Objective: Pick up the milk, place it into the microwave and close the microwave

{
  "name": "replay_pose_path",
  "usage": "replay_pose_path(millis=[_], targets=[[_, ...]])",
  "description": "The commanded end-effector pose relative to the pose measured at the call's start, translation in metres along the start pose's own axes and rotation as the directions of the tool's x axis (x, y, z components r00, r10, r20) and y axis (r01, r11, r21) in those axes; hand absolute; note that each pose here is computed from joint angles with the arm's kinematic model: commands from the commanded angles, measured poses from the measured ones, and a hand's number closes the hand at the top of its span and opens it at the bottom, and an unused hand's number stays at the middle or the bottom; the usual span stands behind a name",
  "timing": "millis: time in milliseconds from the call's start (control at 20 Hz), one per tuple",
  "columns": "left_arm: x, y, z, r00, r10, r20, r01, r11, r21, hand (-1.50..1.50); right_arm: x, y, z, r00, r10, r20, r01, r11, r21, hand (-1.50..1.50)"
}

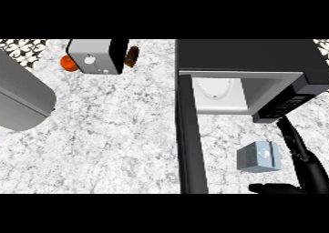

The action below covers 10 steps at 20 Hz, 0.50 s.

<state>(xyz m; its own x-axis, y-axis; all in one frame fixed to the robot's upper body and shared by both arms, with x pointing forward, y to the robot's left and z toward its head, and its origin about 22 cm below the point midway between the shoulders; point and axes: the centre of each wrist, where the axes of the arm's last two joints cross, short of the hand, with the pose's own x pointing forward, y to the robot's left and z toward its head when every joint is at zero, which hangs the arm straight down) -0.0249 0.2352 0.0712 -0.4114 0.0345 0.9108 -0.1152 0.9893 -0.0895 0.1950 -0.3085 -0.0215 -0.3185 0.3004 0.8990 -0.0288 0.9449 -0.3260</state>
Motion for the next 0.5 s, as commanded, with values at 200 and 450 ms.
replay_pose_path(millis=[200, 450], targets=[[0.001, -0.006, -0.004, 1.000, -0.015, 0.000, 0.015, 1.000, 0.009, -1.50, -0.036, 0.008, 0.002, 0.999, -0.021, -0.034, 0.025, 0.993, 0.112, -1.50], [-0.003, 0.016, 0.003, 1.000, -0.001, -0.008, 0.001, 1.000, 0.003, -1.50, -0.061, 0.022, 0.008, 0.997, 0.004, -0.077, 0.003, 0.996, 0.088, -1.50]])
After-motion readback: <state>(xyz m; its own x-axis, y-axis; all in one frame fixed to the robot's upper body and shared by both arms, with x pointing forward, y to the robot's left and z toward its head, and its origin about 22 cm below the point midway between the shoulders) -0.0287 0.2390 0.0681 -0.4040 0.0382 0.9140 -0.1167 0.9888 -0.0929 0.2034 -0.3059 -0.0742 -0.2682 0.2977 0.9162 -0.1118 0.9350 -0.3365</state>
